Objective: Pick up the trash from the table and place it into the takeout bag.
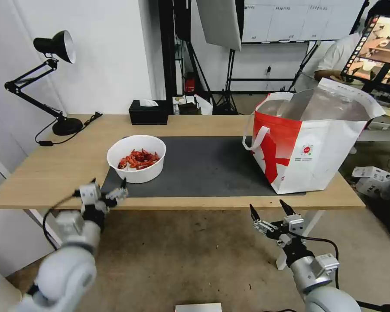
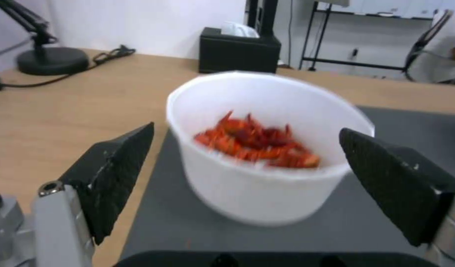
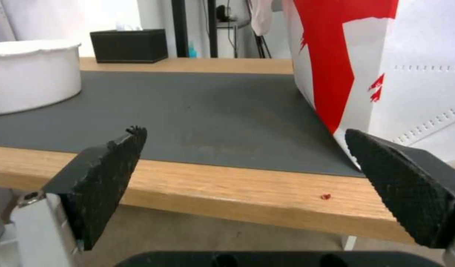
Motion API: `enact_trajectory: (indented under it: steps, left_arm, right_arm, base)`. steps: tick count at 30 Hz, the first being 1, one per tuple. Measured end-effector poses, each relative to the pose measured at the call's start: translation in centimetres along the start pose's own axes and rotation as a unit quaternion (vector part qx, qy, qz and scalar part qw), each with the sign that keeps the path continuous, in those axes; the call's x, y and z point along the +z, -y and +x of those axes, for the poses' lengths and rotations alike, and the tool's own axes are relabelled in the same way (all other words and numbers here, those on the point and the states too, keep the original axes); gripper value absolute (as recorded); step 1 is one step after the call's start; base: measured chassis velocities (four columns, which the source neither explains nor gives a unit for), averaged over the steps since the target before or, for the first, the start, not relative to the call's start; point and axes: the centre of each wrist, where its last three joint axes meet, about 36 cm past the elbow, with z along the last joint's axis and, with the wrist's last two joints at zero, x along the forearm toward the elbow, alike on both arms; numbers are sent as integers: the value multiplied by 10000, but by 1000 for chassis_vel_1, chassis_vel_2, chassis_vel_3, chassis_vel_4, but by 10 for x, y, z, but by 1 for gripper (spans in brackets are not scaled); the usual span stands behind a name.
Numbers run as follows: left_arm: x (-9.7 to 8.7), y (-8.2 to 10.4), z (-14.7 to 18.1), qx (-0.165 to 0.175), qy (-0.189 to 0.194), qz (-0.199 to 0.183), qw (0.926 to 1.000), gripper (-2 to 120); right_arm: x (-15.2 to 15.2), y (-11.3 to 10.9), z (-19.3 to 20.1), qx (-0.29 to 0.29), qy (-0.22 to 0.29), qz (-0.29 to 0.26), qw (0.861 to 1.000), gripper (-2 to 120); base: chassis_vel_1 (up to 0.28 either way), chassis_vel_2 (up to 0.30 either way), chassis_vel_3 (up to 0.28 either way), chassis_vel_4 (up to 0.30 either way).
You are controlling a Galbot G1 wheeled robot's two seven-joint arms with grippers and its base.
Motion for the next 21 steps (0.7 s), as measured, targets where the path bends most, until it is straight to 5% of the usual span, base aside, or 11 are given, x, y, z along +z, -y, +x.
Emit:
enact_trajectory:
  steps: [3, 4, 7, 13, 21]
  left_arm:
    - [-38, -11, -32, -8, -560, 330, 9979, 100]
    - [-38, -11, -32, -8, -560, 330, 9979, 100]
    - [-68, -24, -59, -168, -1300, 650, 9892, 100]
    - [-83, -44, -79, -372, -1928, 812, 9772, 100]
    - [-78, -51, -112, -427, -2298, 1215, 9647, 100]
  right_arm:
    - [0, 0, 0, 1, -1, -1, 10000, 100]
    - [0, 0, 0, 1, -1, -1, 10000, 100]
    - [0, 0, 0, 2, 1, -2, 10000, 100]
    - [0, 0, 0, 4, 4, -2, 10000, 100]
    - [0, 0, 0, 5, 5, -2, 10000, 100]
  base:
    - [0, 0, 0, 0]
    - [0, 0, 0, 0]
    - [0, 0, 0, 0]
    - [0, 0, 0, 0]
    - [0, 0, 0, 0]
